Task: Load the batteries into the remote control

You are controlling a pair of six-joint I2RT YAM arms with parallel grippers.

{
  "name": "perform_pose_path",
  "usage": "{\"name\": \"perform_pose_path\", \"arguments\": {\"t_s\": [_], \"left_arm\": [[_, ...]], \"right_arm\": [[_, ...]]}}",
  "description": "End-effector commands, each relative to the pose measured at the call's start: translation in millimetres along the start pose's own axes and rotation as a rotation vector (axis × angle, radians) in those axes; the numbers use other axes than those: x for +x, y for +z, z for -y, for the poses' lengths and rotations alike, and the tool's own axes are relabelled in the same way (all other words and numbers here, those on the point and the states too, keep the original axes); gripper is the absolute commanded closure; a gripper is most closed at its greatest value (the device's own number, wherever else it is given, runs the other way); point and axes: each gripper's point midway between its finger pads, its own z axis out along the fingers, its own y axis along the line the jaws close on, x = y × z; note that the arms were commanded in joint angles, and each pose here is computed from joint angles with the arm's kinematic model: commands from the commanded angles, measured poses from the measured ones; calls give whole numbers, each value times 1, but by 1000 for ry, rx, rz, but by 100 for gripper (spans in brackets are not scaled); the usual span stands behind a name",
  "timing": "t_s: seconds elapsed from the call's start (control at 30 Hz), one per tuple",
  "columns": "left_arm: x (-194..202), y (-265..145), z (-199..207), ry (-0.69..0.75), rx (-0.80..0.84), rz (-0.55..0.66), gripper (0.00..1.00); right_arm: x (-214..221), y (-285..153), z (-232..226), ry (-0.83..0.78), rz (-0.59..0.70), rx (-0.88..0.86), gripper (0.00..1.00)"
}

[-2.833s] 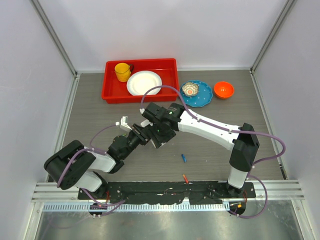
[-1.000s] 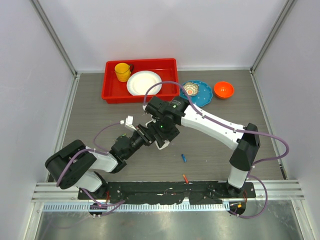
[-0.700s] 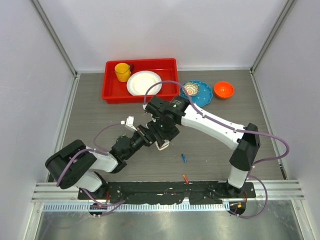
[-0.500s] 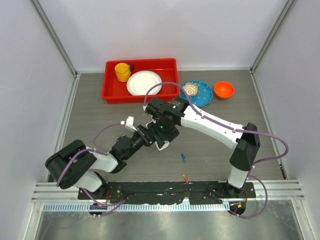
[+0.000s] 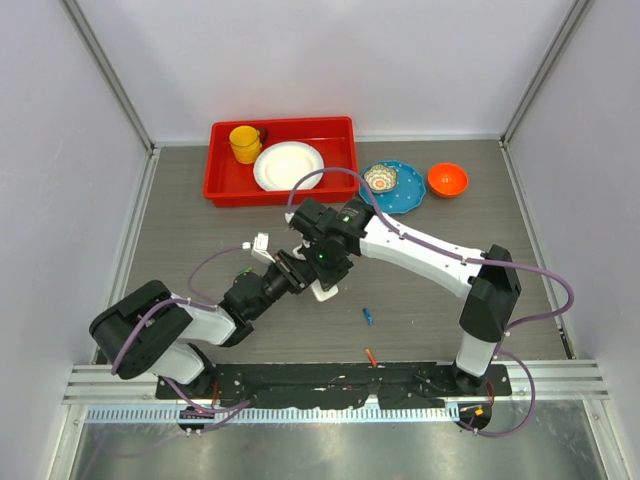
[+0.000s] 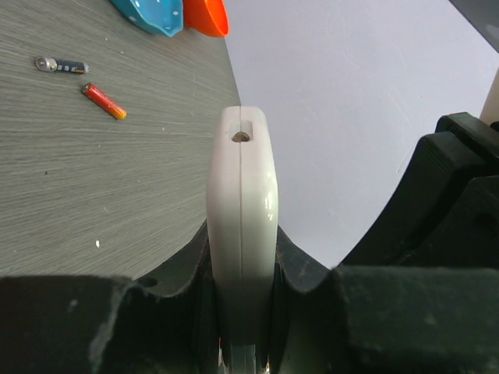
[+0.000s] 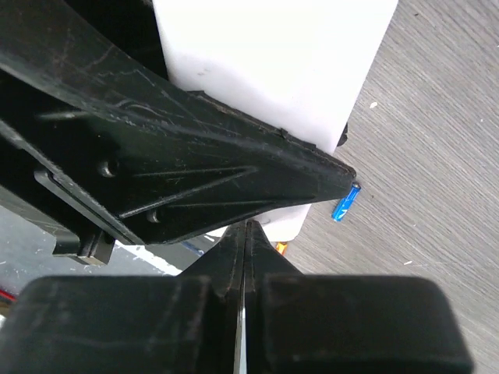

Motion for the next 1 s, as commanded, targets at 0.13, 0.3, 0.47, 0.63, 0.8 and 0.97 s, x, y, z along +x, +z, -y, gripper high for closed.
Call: {"name": "perform_pose_path", "arguments": {"t_s": [0.13,0.3,0.47,0.63,0.8,0.97], "left_arm": [[-24,-8,103,-34,379,73,100],[-24,-8,97,-26,361,82,100],[-32,-6,83,-21,310,136,100],[-38,-4,76,-14,276,155,100],[-40,-4,76,-27,273,139,100],[-55,-10,78,-91,285,39,100]], "right_arm": [[-36,-17,-12,-1,178,-45,96],[-34,-23,-13,-3,173,-51,93],[-32,-61,-16,-19,212,-77,77],[-24,-91,-8,-11,284,-71,65],[-18,-84,24,57,437,8,63],[-41,-108,30,222,891,-159,42]]}}
